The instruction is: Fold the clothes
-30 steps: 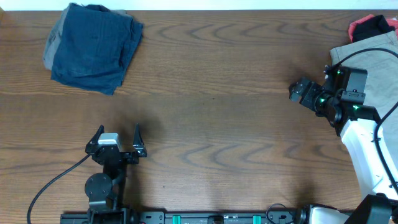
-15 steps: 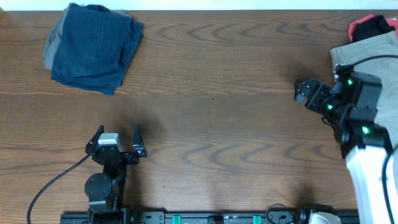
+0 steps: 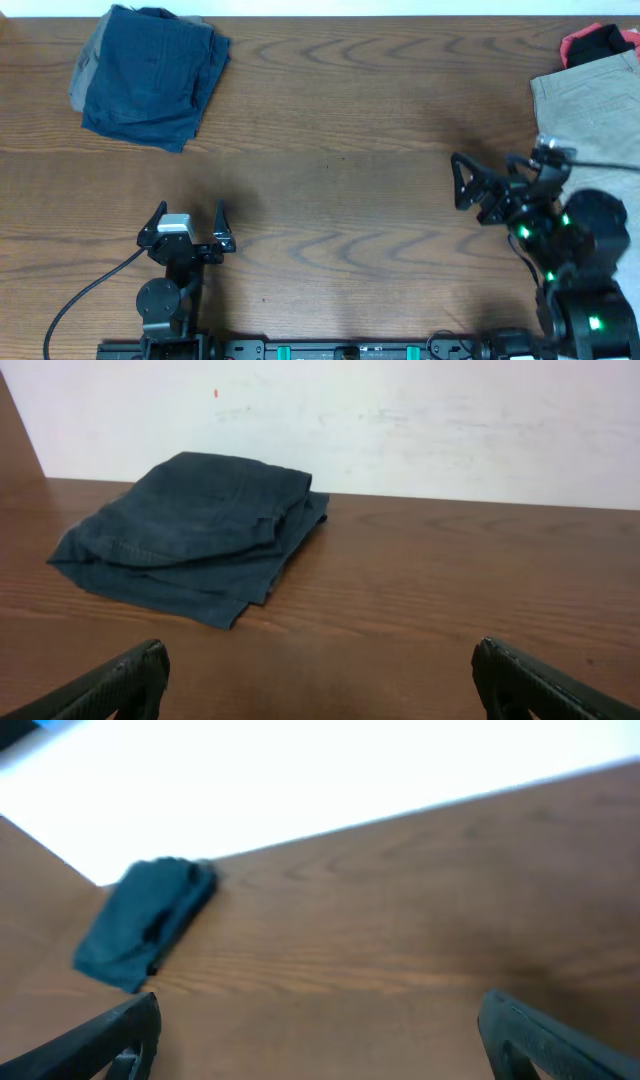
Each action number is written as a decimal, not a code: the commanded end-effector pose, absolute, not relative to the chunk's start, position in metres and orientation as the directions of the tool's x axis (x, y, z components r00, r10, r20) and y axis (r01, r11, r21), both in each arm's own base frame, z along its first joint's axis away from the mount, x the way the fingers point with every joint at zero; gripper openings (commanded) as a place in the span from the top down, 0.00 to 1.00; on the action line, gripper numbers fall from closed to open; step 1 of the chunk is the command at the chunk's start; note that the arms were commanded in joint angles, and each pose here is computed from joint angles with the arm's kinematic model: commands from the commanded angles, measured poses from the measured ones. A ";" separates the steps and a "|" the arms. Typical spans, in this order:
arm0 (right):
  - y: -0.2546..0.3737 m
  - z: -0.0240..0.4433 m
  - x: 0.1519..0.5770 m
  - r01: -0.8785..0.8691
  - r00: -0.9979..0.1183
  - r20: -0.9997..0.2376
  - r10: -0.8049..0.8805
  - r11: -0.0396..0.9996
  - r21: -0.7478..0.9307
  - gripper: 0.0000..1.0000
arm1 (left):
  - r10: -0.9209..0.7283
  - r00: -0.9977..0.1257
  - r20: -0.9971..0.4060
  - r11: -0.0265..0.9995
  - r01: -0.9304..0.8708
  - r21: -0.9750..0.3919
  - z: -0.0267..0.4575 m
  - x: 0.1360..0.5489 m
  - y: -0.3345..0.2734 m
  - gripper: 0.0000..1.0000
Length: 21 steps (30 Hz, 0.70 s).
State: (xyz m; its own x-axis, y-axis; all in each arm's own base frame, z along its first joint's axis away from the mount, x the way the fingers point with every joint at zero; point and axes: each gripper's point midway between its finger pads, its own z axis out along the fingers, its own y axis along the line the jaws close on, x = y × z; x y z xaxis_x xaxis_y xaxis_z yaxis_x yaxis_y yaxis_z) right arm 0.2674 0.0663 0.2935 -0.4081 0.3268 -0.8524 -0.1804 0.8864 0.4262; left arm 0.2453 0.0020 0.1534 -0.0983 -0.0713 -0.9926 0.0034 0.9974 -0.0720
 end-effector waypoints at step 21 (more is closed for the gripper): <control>0.048 0.294 0.209 -0.154 -0.306 -0.902 0.303 0.920 0.361 0.01 | -0.070 -0.145 -0.987 0.997 0.011 -0.073 0.139 0.244 0.000 0.02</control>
State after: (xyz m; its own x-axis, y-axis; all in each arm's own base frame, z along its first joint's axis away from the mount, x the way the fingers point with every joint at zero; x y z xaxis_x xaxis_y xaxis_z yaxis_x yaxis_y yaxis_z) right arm 0.2072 0.0543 0.3093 -0.3010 0.3249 -0.8966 -0.1935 0.8998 0.3910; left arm 0.2453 0.0020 0.1534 -0.0987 -0.0713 -0.9926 0.0030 0.9974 -0.0720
